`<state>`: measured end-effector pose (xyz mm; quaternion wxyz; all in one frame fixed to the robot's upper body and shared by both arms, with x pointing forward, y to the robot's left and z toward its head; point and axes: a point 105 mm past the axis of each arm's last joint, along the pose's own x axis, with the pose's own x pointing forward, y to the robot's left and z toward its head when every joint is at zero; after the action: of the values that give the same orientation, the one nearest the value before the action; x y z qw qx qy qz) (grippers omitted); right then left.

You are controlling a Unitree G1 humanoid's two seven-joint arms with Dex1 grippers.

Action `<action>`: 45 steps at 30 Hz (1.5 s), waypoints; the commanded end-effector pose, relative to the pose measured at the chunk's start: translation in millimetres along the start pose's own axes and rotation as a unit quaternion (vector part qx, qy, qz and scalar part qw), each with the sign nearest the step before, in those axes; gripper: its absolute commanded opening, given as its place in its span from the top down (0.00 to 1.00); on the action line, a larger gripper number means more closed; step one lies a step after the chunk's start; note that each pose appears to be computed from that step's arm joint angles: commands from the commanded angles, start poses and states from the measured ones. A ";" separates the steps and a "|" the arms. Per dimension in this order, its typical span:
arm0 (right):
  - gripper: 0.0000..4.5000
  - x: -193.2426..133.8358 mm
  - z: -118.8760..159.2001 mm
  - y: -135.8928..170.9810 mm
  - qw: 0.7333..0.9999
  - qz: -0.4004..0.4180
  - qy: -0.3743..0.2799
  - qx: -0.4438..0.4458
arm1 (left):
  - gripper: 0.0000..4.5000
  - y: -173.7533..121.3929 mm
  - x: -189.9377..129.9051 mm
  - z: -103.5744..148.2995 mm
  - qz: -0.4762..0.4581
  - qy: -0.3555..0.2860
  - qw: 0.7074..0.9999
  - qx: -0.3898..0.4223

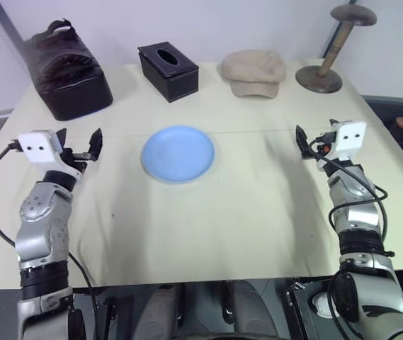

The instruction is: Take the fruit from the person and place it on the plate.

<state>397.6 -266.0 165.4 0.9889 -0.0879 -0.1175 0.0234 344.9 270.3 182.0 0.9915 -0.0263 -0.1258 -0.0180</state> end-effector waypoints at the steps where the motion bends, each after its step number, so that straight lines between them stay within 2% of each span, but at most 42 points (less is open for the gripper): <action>1: 0.01 1.8 20.0 -2.5 0.999 -0.001 -0.034 -0.009 | 0.00 0.6 1.8 16.8 -0.002 -0.028 1.000 0.010; 19: 0.01 2.3 18.1 1.2 1.000 0.003 -0.030 -0.007 | 0.00 3.3 -1.2 17.6 -0.001 -0.023 1.000 0.018; 22: 0.01 3.5 20.1 7.2 0.999 0.023 -0.031 0.010 | 0.00 4.6 -2.6 17.5 0.000 -0.021 1.000 0.020; 24: 0.01 2.1 36.0 32.3 0.991 0.110 -0.046 0.058 | 0.00 5.0 -3.3 17.8 -0.001 -0.019 1.000 0.022; 27: 0.01 -21.7 64.4 84.8 0.941 0.308 -0.036 0.137 | 0.00 5.0 -5.2 16.9 -0.004 -0.014 1.000 0.026; 29: 0.01 -35.0 71.2 100.4 0.916 0.376 -0.010 0.140 | 0.00 5.0 -6.7 16.4 -0.010 -0.009 0.999 0.032; 33: 0.01 -41.2 77.1 107.2 0.902 0.412 0.018 0.129 | 0.00 3.2 -11.2 18.2 -0.037 0.000 0.998 0.043; 37: 0.01 -36.5 77.6 106.9 0.906 0.407 0.021 0.113 | 0.00 -17.3 -21.8 34.7 -0.146 0.004 0.989 0.025; 40: 0.01 -33.2 74.7 109.7 0.908 0.404 0.023 0.111 | 0.00 -29.4 -9.7 49.5 -0.198 -0.004 0.980 0.022; 45: 0.01 -28.9 74.4 114.7 0.910 0.401 0.016 0.107 | 0.00 -42.5 22.6 53.4 -0.242 -0.001 0.970 0.036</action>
<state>349.1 -143.8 197.0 0.9027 -0.0118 -0.0267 0.4293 348.0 230.8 241.6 0.9595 0.0252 -0.1326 -0.2474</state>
